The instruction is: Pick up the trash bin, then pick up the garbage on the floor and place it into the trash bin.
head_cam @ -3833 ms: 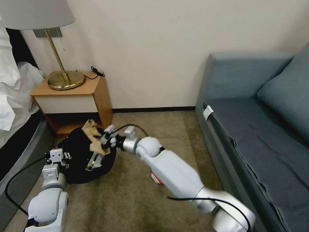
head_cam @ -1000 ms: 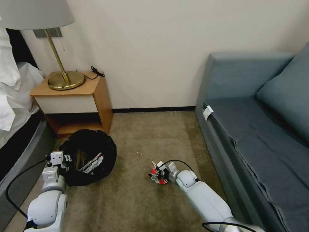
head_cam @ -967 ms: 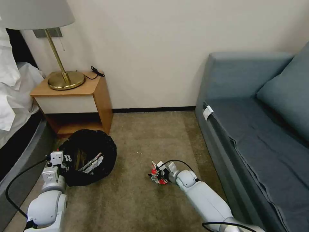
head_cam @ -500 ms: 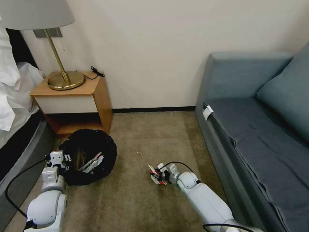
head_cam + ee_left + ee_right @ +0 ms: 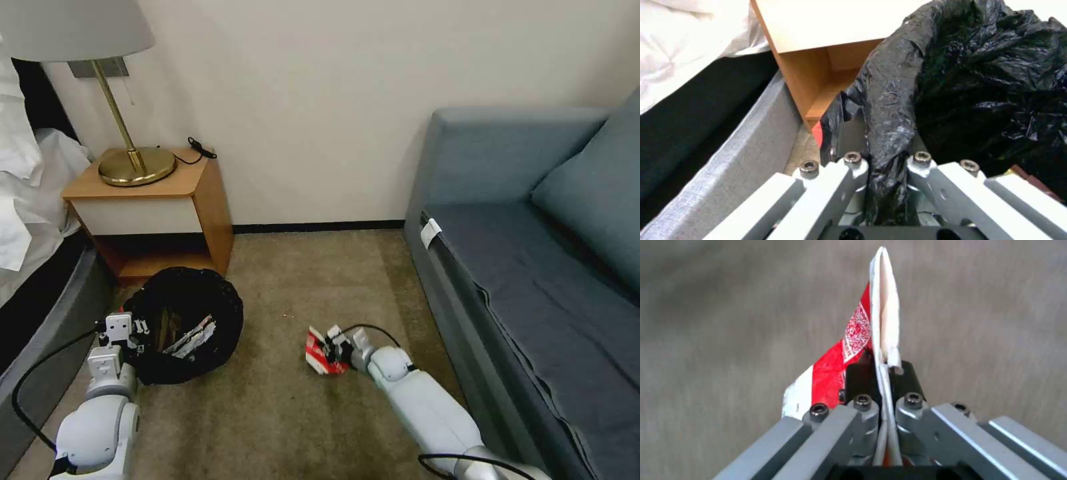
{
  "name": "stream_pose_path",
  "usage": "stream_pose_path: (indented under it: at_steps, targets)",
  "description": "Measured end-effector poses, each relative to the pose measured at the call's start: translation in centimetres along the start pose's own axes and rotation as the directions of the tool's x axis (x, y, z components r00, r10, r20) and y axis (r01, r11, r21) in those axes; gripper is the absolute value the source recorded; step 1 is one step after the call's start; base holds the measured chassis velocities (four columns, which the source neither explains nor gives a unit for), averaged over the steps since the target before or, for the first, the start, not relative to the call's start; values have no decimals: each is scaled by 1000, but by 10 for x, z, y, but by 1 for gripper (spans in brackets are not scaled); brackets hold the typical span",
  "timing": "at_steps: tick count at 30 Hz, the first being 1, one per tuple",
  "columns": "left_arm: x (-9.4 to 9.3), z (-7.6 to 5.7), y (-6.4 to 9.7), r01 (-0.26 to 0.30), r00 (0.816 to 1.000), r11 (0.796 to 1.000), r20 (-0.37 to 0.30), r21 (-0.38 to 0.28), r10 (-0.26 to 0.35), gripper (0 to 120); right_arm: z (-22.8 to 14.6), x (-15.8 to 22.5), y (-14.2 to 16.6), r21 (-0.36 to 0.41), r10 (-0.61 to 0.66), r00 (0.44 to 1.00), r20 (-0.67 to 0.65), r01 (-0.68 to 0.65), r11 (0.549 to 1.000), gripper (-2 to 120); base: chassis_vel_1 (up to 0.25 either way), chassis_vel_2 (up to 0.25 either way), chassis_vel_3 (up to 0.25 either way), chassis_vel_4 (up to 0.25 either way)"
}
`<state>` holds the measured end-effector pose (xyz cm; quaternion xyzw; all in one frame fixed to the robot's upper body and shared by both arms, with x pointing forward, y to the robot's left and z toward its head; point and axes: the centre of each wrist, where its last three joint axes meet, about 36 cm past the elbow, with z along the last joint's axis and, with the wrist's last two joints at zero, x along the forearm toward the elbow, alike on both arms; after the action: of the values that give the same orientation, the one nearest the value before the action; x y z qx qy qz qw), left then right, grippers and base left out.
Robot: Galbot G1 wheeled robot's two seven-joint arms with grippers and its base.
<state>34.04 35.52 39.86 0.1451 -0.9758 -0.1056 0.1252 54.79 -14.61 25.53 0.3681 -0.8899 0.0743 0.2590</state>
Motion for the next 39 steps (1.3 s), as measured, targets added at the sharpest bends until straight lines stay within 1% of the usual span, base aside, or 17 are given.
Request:
stream_pose_path:
  at_steps: [1, 2, 5, 6, 8, 10, 12, 14, 16, 19, 21, 25, 26, 31, 33, 35, 39]
  targets:
    - [0, 0, 0, 0, 1000, 1000, 0, -1, 0, 4, -15, 0, -2, -5, -2, 999, 34, 2, 1000, 0, 0, 0, 0, 0]
    - [0, 0, 0, 0, 1000, 1000, 0, -1, 0, 4, -15, 0, -2, -5, -2, 999, 34, 2, 1000, 0, 0, 0, 0, 0]
    - [0, 0, 0, -1, 1000, 1000, -1, -1, 1, 4, -64, -2, 1, -15, -22, 990, 143, 25, 1000, 0, 0, 0, 0, 0]
    - [0, 0, 0, -1, 1000, 1000, -1, -1, 1, 4, -64, -2, 1, -15, -22, 990, 143, 25, 1000, 0, 0, 0, 0, 0]
    - [1, 1, -1, -3, 1000, 1000, -4, -1, 3, 4, -86, -2, 9, -23, -41, 981, 189, 46, 999, 0, 0, 0, 0, 0]
    - [2, 1, -2, -7, 1000, 1000, -3, -1, 7, 4, -120, 0, 32, -21, -94, 962, 255, 103, 994, 0, 0, 0, 0, 0]
    - [2, 0, -2, -7, 1000, 1000, -1, 0, 7, 4, -130, 0, 42, -16, -116, 955, 272, 125, 992, 0, 0, 0, 0, 0]
    - [3, -1, -3, -8, 1000, 1000, 2, 0, 8, 4, -155, 2, 72, 3, -185, 931, 314, 194, 981, 0, 0, 0, 0, 0]
    - [3, -1, -3, -8, 1000, 1000, 4, 0, 8, 4, -162, 2, 81, 6, -204, 924, 324, 214, 977, 0, 0, 0, 0, 0]
    - [4, -2, -3, -8, 1000, 1000, 5, 0, 8, 4, -180, -1, 125, 31, -290, 893, 344, 298, 954, 0, 0, 0, 0, 0]
    - [5, -2, -4, -8, 1000, 1000, 4, 2, 8, 4, -186, -7, 147, 49, -330, 880, 342, 334, 941, 0, 0, 0, 0, 0]
    - [6, -2, -4, -8, 1000, 1000, 4, 4, 8, 4, -187, -17, 163, 54, -350, 875, 334, 353, 934, 0, 0, 0, 0, 0]
    - [6, -2, -5, -9, 1000, 1000, 2, 8, 9, 4, -184, -26, 174, 56, -359, 875, 326, 361, 931, 0, 0, 0, 0, 0]
    - [8, -1, -6, -11, 1000, 1000, -2, 17, 11, 4, -166, -46, 187, 59, -353, 891, 286, 351, 935, 0, 0, 0, 0, 0]
    - [9, -1, -7, -11, 1000, 1000, -4, 19, 11, 4, -144, -55, 191, 63, -325, 914, 242, 320, 945, 9, 0, 0, 0, 0]
    - [8, 0, -6, -10, 1000, 1000, -5, 20, 11, 4, -140, -56, 191, 65, -321, 917, 237, 314, 947, 13, 0, 0, 0, 0]
    - [8, 2, -9, -13, 1000, 999, -11, 29, 13, 4, -126, -58, 190, 62, -299, 926, 229, 293, 954, 30, 0, 0, 0, 0]
